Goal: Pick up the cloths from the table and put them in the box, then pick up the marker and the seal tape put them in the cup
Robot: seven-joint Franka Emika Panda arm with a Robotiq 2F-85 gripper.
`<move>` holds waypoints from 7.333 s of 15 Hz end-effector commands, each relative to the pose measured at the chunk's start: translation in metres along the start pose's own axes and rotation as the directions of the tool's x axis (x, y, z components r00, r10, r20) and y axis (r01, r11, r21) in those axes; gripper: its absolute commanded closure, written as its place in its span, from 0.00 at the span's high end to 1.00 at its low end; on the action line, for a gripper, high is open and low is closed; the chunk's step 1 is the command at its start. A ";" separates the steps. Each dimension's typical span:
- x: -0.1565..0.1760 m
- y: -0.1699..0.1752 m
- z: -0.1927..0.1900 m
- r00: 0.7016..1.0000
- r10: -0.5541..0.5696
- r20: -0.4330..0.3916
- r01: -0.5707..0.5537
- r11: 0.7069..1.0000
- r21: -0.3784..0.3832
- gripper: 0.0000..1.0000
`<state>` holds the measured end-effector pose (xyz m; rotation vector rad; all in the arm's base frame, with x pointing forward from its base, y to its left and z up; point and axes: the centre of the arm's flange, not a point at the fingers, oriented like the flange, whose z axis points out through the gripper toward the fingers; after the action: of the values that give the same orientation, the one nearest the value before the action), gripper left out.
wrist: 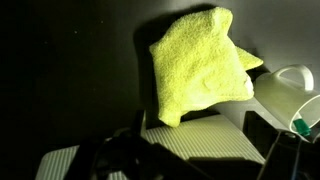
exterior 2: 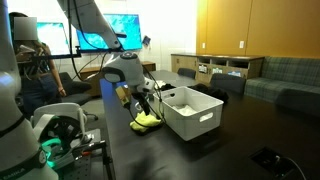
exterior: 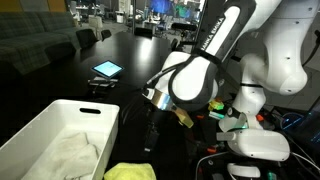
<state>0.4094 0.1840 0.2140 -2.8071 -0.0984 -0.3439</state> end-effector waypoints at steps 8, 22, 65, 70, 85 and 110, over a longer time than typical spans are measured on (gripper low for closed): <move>-0.030 -0.083 0.082 0.964 0.265 -0.004 -0.250 0.903 -0.349 1.00; 0.038 -0.228 0.035 0.969 0.246 0.019 -0.216 0.884 -0.415 1.00; 0.063 -0.185 0.148 0.963 0.250 0.103 -0.152 0.817 -0.557 1.00; 0.059 -0.165 0.148 0.957 0.274 0.100 -0.178 0.821 -0.543 1.00; 0.040 -0.175 0.134 0.989 0.103 0.104 -0.033 0.850 -0.526 1.00; 0.044 -0.159 0.160 0.980 -0.030 0.199 0.126 0.862 -0.492 1.00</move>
<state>0.4663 0.3932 0.1248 -3.3722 -0.1486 -0.1122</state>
